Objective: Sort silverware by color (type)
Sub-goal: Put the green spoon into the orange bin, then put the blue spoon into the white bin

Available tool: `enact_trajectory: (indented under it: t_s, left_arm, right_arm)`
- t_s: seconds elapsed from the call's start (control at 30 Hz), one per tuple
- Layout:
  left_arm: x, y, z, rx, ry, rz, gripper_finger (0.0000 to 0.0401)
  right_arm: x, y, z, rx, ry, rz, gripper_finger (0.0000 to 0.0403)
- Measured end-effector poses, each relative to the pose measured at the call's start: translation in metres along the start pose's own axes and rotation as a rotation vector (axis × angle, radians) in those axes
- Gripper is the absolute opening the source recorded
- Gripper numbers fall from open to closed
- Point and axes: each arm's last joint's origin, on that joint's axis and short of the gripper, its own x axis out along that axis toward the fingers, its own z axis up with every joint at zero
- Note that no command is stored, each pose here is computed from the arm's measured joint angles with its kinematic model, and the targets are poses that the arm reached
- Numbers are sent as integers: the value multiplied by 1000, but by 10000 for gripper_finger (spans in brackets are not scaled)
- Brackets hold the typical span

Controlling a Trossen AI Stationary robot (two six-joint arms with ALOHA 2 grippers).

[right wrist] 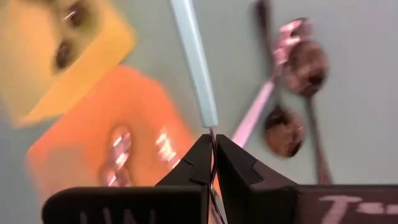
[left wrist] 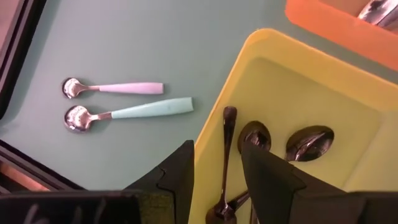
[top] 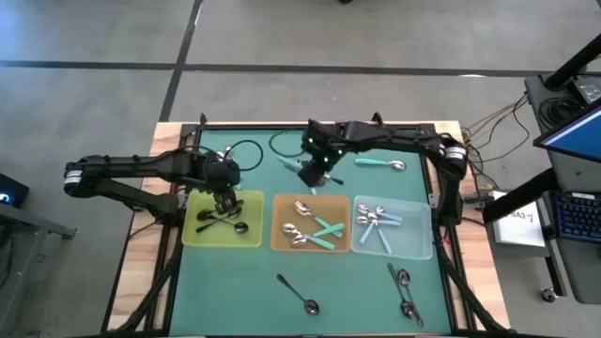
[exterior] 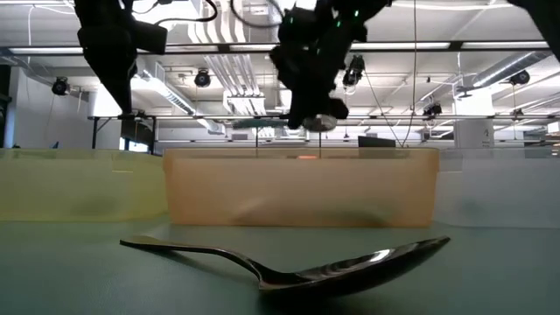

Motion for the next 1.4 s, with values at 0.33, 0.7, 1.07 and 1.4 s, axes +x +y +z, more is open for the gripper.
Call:
enact_trajectory:
  t_s: [0.33,0.7,1.07,1.4]
  left_arm:
    - [0,-3,10,-86,-91,-29,116]
    - [2,-4,11,-182,-83,-31,116]
    - [26,-8,20,-288,-10,67,116]
    - [73,39,37,-349,115,225,116]
  right_arm:
    - [10,82,-52,-216,107,68,9]
    - [29,117,-109,-262,205,-77,12]
    - [29,122,-118,-321,211,-127,105]
    - [25,90,-96,-310,224,-215,155]
